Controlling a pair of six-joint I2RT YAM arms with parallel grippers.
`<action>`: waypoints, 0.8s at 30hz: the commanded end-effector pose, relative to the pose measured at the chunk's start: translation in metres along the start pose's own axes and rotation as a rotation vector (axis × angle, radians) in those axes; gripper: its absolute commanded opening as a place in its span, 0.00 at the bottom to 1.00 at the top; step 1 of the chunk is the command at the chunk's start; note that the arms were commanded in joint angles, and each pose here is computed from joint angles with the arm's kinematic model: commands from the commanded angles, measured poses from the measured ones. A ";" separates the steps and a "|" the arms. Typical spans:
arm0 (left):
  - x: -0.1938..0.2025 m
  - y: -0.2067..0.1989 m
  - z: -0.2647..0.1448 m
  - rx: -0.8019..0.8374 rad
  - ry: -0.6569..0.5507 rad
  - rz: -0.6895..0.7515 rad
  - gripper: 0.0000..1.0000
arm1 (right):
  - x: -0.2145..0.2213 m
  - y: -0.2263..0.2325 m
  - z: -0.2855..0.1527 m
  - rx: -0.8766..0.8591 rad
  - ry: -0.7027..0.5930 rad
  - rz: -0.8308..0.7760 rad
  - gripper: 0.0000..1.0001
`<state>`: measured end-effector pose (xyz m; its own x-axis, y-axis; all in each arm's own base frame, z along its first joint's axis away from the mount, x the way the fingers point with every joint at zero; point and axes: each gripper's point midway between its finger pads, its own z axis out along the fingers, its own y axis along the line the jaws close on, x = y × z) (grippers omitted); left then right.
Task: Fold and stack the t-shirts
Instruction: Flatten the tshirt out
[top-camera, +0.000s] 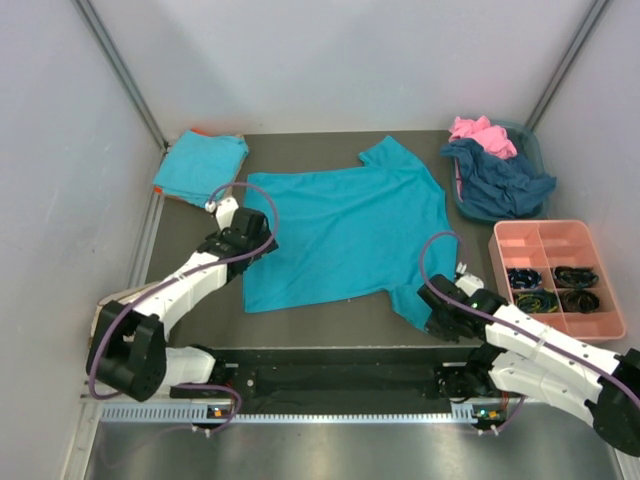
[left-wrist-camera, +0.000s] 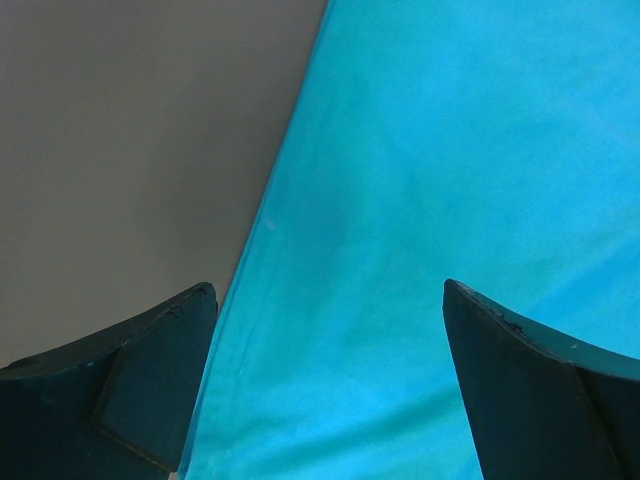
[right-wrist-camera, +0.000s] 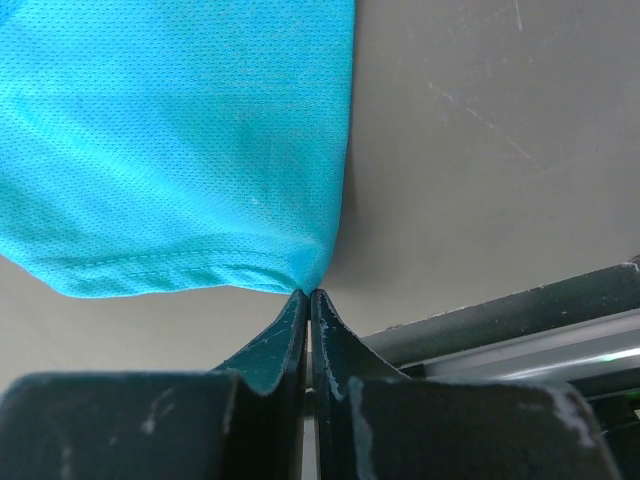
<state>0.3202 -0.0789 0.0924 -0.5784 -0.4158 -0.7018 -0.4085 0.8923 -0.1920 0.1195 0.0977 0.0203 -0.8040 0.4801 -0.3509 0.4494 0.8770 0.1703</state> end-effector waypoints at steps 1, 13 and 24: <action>0.028 0.028 -0.015 -0.072 0.076 -0.087 0.99 | -0.009 0.010 -0.006 -0.039 -0.044 -0.035 0.00; 0.110 0.061 -0.048 -0.116 0.220 -0.175 0.98 | -0.008 0.019 -0.001 -0.076 -0.039 -0.097 0.00; 0.136 0.069 -0.051 -0.166 0.246 -0.130 0.90 | -0.006 0.020 0.001 -0.084 -0.032 -0.107 0.00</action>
<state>0.1842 -0.0904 0.0242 -0.6785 -0.5619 -0.4731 -0.5542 0.8143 -0.1724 0.1292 0.1055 0.0210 -0.8353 0.3943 -0.3832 0.3514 0.9189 0.1795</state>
